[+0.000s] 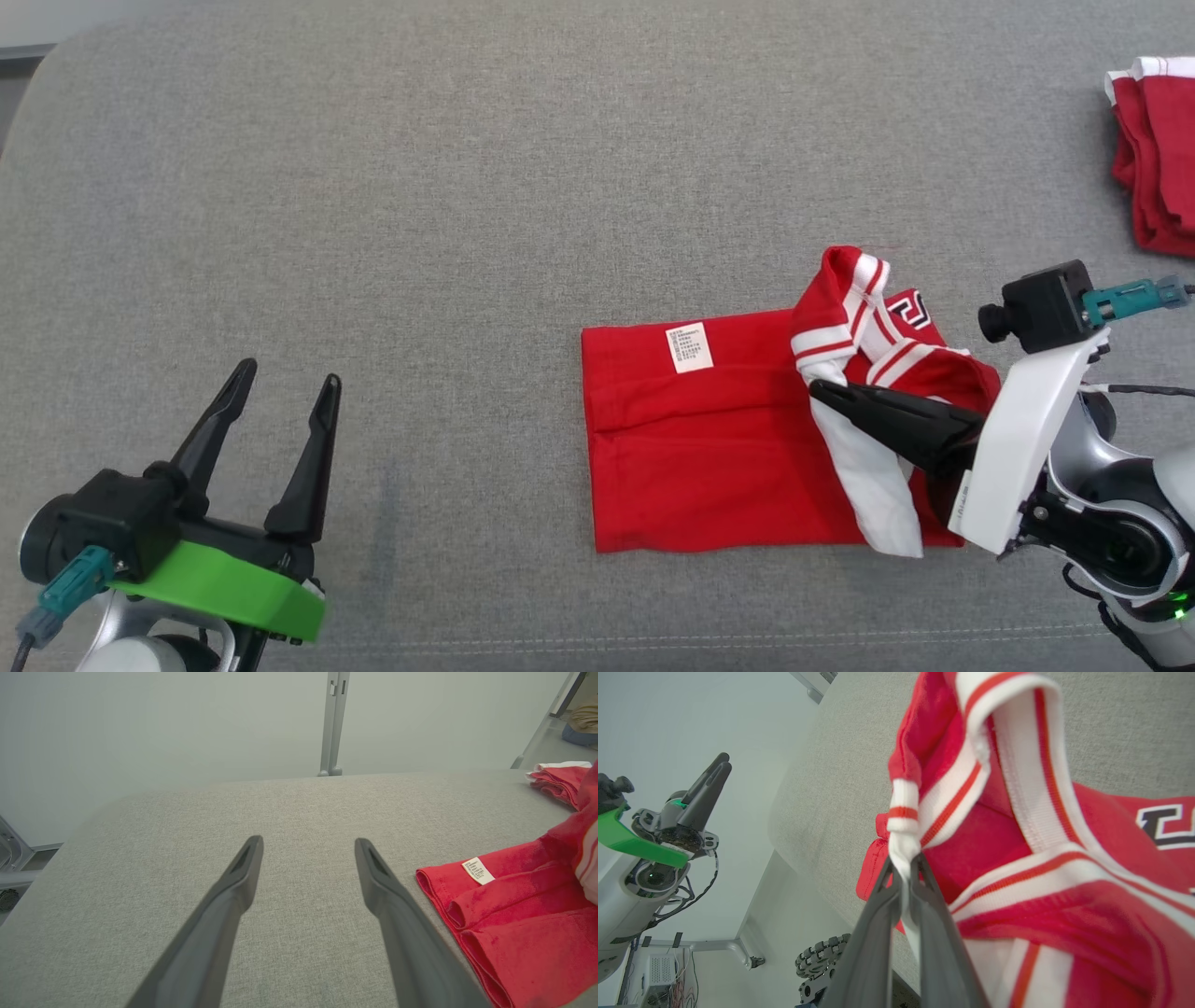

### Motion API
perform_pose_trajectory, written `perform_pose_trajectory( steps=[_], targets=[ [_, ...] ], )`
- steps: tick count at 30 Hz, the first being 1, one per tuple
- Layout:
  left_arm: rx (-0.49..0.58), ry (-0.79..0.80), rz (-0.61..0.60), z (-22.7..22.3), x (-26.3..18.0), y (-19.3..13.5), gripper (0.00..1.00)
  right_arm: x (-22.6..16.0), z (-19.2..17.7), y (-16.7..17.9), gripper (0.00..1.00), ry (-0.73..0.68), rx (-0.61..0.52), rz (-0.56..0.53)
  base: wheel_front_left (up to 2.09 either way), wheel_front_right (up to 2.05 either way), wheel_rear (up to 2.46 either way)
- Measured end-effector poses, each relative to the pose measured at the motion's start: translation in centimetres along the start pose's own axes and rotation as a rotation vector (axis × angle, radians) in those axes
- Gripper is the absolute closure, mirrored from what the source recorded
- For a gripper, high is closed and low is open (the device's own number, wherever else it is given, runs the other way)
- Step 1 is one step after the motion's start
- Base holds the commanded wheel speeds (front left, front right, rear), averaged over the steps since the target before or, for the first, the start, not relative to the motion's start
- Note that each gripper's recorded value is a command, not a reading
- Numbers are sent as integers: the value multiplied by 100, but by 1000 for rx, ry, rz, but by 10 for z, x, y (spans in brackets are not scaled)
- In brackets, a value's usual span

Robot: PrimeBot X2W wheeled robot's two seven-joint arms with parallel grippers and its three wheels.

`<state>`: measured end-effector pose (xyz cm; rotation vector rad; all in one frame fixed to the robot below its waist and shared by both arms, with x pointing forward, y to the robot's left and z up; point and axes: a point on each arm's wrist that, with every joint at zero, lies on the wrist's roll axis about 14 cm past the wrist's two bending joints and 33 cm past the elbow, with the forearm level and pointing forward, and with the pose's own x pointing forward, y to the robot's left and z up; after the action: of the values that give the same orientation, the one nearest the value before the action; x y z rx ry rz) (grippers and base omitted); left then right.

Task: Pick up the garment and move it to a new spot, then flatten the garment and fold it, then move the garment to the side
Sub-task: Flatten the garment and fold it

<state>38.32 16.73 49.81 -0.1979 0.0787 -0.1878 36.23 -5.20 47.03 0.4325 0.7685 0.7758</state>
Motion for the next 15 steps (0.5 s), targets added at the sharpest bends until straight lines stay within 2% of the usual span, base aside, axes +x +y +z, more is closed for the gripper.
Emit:
perform_pose_trajectory(
  steps=[7,15],
  targets=[
    [-10,-3,-24,0,6,-5,0,32,7,27,100,-49,-26,41,0,0,0],
    [-8,1,-3,-1,6,3,0,64,-19,44,100,23,-39,75,0,0,0]
  ],
)
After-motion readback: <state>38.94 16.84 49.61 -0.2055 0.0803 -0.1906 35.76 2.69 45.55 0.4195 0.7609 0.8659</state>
